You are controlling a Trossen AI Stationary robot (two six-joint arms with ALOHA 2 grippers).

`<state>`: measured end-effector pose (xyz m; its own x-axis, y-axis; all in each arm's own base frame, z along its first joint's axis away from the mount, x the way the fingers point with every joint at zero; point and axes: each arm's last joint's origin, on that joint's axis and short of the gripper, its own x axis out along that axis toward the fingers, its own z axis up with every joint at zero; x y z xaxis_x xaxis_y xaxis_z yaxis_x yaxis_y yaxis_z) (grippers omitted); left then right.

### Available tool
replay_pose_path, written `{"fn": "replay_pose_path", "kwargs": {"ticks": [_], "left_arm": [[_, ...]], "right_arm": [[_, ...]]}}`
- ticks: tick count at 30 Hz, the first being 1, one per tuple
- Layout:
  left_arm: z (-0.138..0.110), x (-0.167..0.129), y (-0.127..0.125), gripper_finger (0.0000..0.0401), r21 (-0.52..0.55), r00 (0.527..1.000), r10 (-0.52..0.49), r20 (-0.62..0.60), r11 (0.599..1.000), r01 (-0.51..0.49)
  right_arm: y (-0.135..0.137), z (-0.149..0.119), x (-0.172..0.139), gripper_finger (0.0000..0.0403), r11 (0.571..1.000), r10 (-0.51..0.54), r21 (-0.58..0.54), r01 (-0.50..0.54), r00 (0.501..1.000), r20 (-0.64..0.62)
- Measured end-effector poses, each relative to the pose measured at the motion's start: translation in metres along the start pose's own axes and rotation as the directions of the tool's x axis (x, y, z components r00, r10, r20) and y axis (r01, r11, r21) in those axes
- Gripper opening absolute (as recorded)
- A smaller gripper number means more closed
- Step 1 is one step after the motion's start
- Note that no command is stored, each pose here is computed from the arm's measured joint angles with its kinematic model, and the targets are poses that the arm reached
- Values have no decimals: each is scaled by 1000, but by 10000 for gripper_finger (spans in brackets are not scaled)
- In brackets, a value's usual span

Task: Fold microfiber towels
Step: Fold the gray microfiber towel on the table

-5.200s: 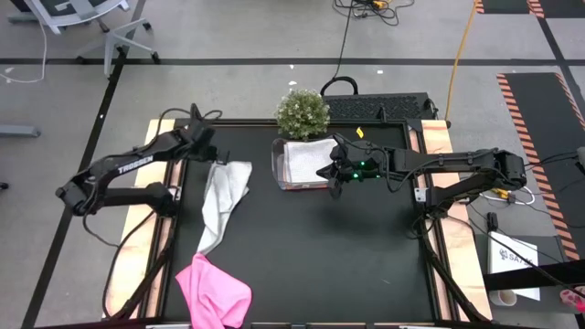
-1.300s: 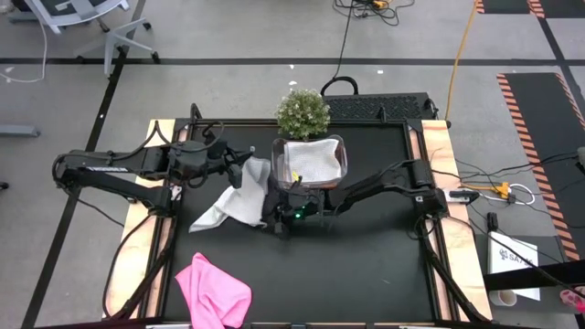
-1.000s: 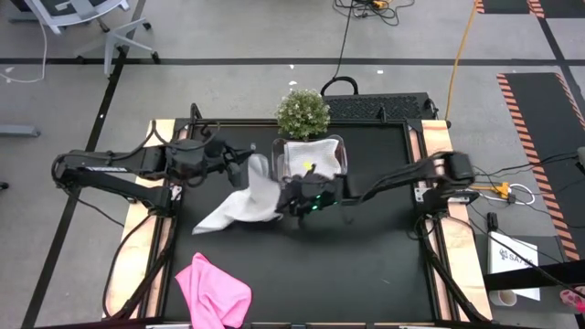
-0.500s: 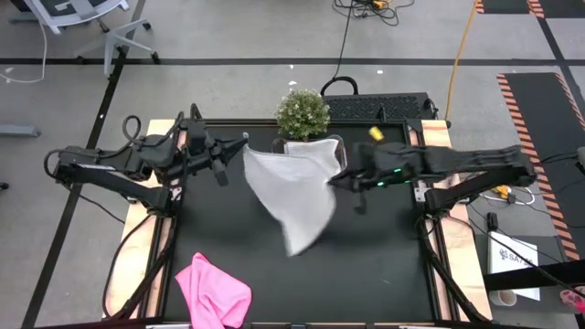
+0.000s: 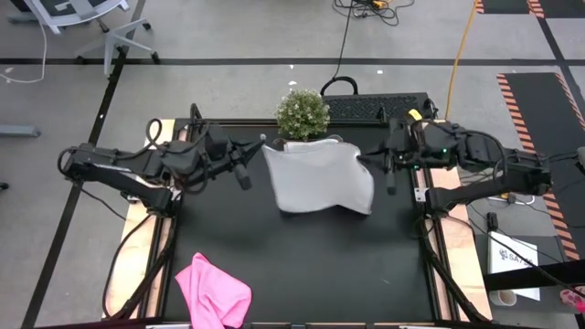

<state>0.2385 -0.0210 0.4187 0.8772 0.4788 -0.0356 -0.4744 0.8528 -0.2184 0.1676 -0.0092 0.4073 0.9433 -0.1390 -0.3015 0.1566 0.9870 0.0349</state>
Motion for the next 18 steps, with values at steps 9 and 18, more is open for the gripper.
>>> {"fn": "replay_pose_path", "kwargs": {"ticks": [9,18], "left_arm": [[24,1,4,0,28,998,54,41,998,-55],[13,0,6,0,2,995,76,-61,997,-76]], "right_arm": [[-23,0,2,0,999,-35,-10,34,999,-15],[-28,21,-21,0,1000,3,-12,-4,998,-55]]}}
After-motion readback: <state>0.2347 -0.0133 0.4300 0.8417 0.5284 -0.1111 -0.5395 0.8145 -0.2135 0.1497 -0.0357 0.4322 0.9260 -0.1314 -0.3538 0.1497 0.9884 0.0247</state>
